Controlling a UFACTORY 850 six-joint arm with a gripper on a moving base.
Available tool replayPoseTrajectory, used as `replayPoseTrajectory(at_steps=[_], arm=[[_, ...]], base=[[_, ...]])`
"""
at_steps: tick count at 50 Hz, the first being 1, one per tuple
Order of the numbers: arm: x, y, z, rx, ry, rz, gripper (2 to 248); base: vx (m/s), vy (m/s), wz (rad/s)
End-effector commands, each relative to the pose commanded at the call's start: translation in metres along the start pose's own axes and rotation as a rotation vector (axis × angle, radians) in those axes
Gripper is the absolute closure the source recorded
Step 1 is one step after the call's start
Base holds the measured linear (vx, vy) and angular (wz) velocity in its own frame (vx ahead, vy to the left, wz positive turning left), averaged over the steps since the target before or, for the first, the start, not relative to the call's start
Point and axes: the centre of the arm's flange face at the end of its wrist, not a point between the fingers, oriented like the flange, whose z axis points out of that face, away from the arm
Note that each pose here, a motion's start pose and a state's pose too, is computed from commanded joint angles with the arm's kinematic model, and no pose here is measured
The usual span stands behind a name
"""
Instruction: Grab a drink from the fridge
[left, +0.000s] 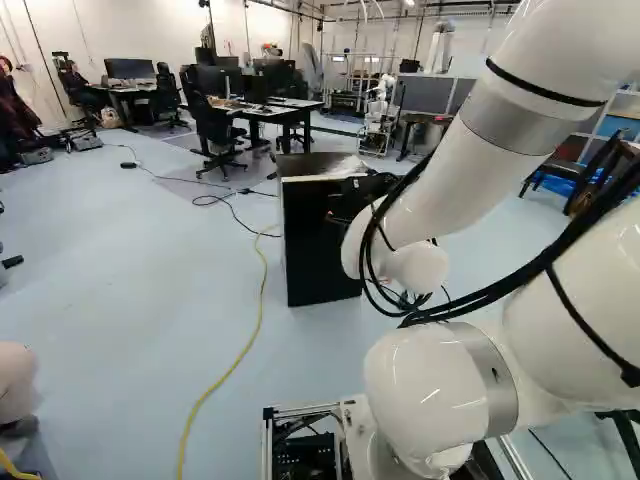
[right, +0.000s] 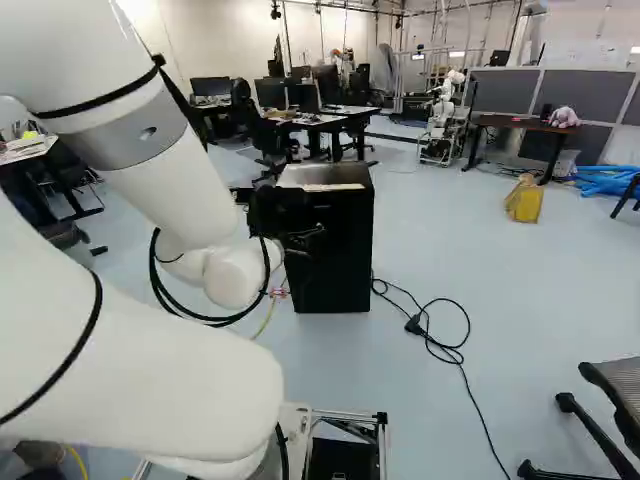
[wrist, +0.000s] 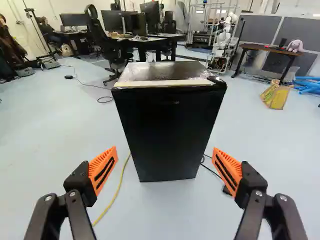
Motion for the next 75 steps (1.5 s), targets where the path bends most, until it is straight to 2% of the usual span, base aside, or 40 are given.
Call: replayPoseTrajectory(at_steps=[75], arm=[[0.0, 0.0, 0.0, 0.0, 0.0, 0.0, 3]], base=[[0.036, 0.067, -0.009]])
